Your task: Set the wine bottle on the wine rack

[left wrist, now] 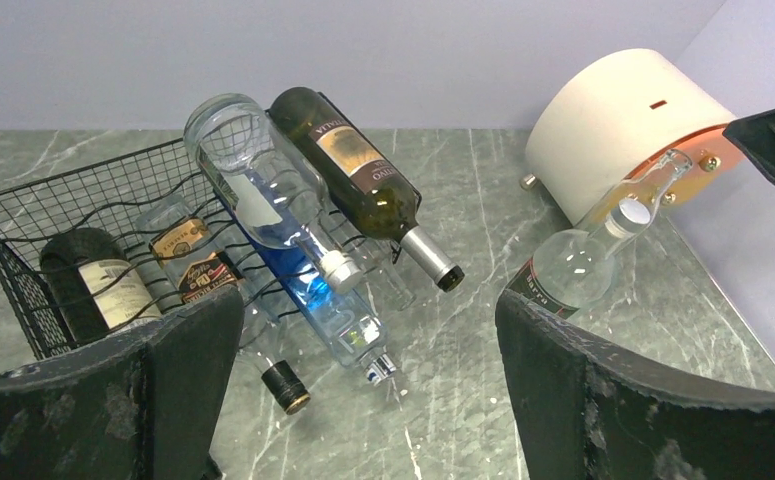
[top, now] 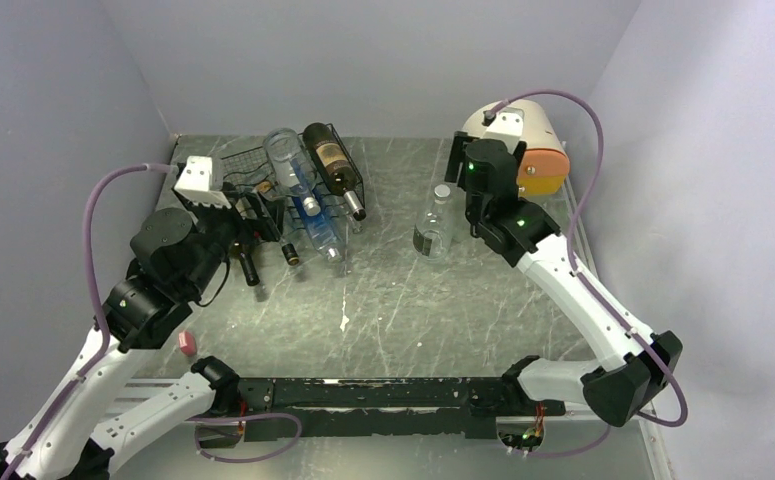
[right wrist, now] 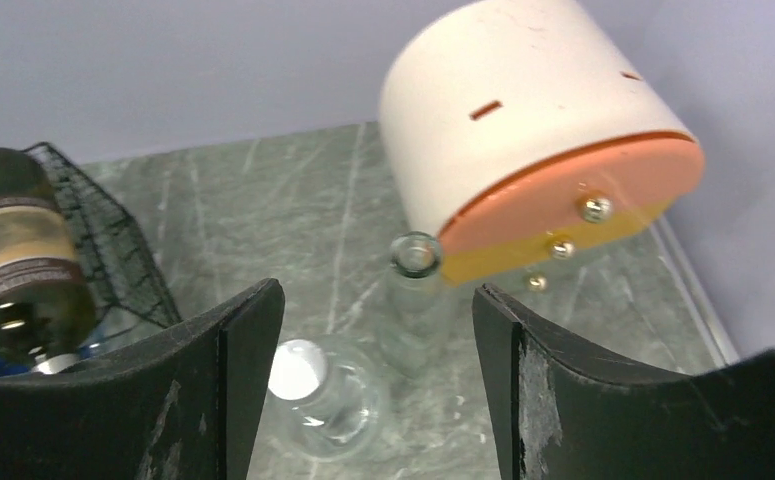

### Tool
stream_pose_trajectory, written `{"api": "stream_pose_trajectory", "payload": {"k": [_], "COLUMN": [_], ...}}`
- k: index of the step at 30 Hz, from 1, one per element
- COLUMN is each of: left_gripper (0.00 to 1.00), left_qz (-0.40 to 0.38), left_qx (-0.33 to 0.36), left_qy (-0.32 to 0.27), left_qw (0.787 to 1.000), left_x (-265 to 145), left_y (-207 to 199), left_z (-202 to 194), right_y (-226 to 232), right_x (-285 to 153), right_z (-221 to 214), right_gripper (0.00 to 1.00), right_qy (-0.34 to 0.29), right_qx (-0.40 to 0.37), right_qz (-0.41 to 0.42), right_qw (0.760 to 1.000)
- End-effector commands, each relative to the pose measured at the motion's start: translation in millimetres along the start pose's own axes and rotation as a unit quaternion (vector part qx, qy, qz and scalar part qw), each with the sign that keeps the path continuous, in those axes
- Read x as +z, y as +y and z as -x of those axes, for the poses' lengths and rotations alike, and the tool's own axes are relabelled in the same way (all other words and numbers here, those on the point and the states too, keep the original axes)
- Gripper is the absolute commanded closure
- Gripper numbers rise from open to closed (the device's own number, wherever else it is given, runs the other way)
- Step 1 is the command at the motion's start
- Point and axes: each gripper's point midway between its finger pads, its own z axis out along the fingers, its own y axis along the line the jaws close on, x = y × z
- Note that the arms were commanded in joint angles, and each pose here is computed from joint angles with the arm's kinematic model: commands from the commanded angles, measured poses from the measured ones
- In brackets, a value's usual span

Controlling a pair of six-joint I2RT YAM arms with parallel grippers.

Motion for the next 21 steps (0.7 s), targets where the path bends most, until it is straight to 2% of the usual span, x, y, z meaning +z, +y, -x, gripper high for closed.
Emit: {"api": "stream_pose_trajectory", "payload": {"k": [1,5,9,14,21], "left_gripper": [0.0,0.0,0.0,0.01,0.01], "left_qz": [-0.018,-0.021,-0.031,-0.038,-0.041], "left_qx": [-0.012,-0.011,-0.008,-0.004,-0.001], "left_qy": [-0.004,0.005,0.011,0.022,0.027], "left_qw": [1.0,1.0,0.999,0.999,0.999], "left_x": [-1,1,4,7,9], "left_y": [-8,-10,-14,-17,-19], "left_z": [2,-1,-4,-10,-12], "right_y": [-29,-30,-30,-33,-29], "right_x": [11,30,50,69,85], "right_z": [-19,-39,-58,-66,-73], "right_gripper": [0.27,0.27,0.34,0.48,0.5], "right_qy": [0.027,0.063,0.095,0.104,0.098], "right_qx": [-0.01,-0.018,-0.028,-0.023,-0.038], "right_qz": [-0.038,-0.034,-0.039,-0.044,-0.022], "right_qw": [0.999,0.997,0.994,0.993,0.994]}}
